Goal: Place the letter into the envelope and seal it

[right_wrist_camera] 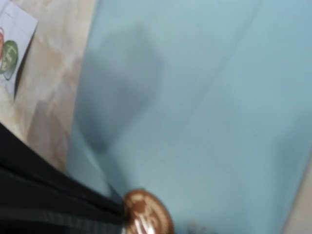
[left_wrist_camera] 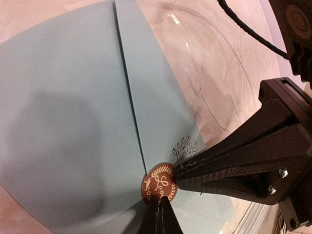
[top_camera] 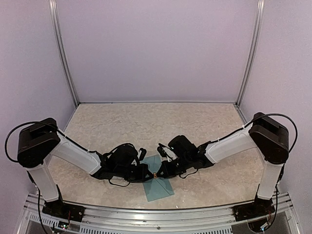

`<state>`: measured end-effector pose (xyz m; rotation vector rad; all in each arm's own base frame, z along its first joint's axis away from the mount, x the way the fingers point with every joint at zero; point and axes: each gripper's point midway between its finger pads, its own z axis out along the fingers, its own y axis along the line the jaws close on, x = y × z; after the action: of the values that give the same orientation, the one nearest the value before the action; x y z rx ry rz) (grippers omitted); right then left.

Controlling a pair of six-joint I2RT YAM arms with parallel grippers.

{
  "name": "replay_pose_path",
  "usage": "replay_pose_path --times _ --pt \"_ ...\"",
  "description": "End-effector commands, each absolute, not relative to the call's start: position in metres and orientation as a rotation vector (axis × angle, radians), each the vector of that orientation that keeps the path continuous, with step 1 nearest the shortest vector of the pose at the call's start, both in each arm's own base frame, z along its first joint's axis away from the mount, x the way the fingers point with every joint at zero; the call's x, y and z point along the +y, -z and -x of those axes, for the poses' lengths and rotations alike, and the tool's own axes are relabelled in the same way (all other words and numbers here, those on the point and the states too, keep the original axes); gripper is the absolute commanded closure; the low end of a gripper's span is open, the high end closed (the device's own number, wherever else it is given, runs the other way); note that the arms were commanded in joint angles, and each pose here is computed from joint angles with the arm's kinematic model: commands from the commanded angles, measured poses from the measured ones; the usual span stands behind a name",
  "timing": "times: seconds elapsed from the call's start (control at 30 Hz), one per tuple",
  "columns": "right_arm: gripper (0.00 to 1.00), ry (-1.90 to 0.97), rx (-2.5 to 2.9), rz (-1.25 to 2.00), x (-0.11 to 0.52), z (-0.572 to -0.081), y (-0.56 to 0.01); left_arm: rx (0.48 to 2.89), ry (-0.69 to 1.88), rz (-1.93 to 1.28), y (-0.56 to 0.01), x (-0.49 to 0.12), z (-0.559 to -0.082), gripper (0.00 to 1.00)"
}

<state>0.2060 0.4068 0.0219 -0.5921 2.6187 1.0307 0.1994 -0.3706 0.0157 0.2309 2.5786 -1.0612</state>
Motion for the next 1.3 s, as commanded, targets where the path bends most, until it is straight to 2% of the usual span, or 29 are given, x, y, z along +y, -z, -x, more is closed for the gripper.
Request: replay_pose_path --times 0.0,0.2,0.23,0.3,0.4,0.43,0.5,0.53,0.63,0.73,0.9,1.0,1.1,1.27 --pt "1.0 -0.836 2.779 0.545 0.366 -0.192 0.01 2.766 0.83 -0.217 0.031 -0.332 -0.178 1.0" --pt "1.0 -0.925 2.693 0.617 0.376 -0.19 -0.02 2.717 0.868 -0.232 0.016 -0.338 -0.182 1.0" --pt "0.96 -0.95 2.658 0.629 0.379 -0.191 -0.031 2.679 0.894 -0.238 0.004 -0.342 -0.186 0.96" --pt "0.73 -0.989 2.575 0.649 0.384 -0.196 -0.056 2.6 0.926 -0.253 -0.02 -0.348 -0.194 0.81" --pt "0.41 -1.0 2.452 0.666 0.39 -0.209 -0.092 2.448 0.916 -0.26 -0.069 -0.351 -0.214 0.4" --pt "0.3 -0.996 2.411 0.661 0.392 -0.217 -0.105 2.38 0.881 -0.251 -0.087 -0.348 -0.225 0.3" --pt "0.18 -0.963 2.364 0.641 0.391 -0.236 -0.117 2.287 0.848 -0.261 -0.114 -0.345 -0.241 0.17" --pt "0.15 -0.945 2.351 0.624 0.389 -0.247 -0.12 2.252 0.842 -0.259 -0.124 -0.341 -0.251 0.13" --pt "0.12 -0.875 2.31 0.566 0.376 -0.286 -0.125 2.186 0.798 -0.235 -0.136 -0.319 -0.287 0.08" --pt "0.1 -0.789 2.257 0.482 0.345 -0.329 -0.131 2.118 0.704 -0.159 -0.142 -0.27 -0.329 0.06" --pt "0.08 -0.602 2.16 0.264 0.239 -0.394 -0.146 1.932 0.477 0.092 -0.163 -0.131 -0.373 0.03" --pt "0.04 -0.472 2.076 0.122 0.162 -0.412 -0.16 1.817 0.338 0.269 -0.168 -0.043 -0.368 0.01" --pt "0.01 -0.329 1.98 0.012 0.094 -0.409 -0.171 1.727 0.135 0.425 -0.171 0.021 -0.352 0.01" --pt "0.0 -0.078 1.773 -0.064 0.029 -0.386 -0.197 1.599 -0.048 0.434 -0.185 0.055 -0.327 0.01"
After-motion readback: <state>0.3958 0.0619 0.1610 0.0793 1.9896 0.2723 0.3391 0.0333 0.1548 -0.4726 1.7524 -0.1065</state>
